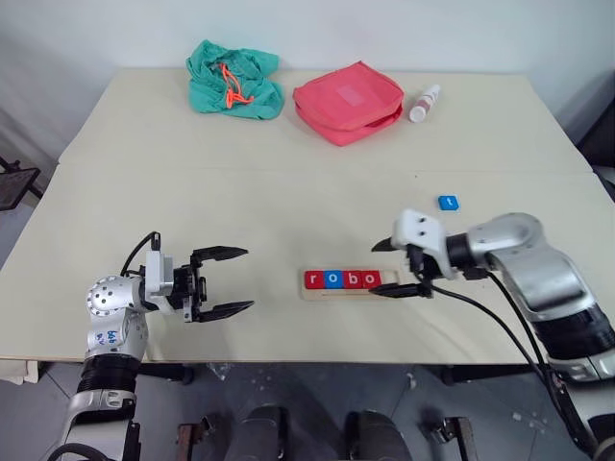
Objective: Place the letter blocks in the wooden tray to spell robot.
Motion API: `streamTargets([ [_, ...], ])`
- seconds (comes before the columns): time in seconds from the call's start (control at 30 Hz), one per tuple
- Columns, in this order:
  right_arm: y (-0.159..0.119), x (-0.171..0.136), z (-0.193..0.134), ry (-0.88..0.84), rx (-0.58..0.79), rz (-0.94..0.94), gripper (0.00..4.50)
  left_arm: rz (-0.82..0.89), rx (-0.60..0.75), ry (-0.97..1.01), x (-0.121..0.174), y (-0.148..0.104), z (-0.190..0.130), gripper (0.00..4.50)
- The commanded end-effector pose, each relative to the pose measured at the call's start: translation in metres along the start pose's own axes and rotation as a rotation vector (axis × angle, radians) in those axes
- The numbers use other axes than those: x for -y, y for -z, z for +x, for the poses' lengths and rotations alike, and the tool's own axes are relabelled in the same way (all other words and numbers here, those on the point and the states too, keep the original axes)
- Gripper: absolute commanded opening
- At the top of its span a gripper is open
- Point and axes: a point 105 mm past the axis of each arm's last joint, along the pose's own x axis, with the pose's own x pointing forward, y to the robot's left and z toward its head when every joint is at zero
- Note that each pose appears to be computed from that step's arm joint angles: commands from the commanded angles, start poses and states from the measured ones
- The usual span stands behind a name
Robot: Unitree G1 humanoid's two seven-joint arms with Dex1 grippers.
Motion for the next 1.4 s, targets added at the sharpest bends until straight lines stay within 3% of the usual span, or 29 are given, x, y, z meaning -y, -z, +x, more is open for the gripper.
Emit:
streamTargets([
  [0.03, -0.001, 0.018, -0.030, 0.184, 0.060, 0.014, 4.48, 0.023, 0.005, 0.013, -0.001, -0.003, 0.001, 4.50],
  [0.23, 0.016, 0.049, -0.065, 0.503, 0.121, 0.133, 4.48, 0.018, 0.008, 0.019, -0.005, -0.002, 0.004, 4.50],
  [0.5, 0.046, 0.081, -0.078, 0.793, 0.175, 0.390, 4.48, 0.021, 0.026, 0.045, -0.012, -0.002, 0.014, 4.50],
  [0.77, 0.045, 0.110, -0.065, 0.845, 0.246, 0.490, 4.48, 0.023, 0.036, 0.060, -0.012, -0.003, 0.019, 4.50],
  [1.1, 0.053, 0.144, -0.050, 0.895, 0.210, 0.536, 4.48, 0.031, 0.032, 0.059, -0.008, -0.005, 0.016, 4.50],
  [1.4, 0.065, 0.151, -0.034, 0.890, 0.178, 0.596, 4.48, 0.031, 0.023, 0.035, -0.005, -0.005, 0.013, 4.50],
])
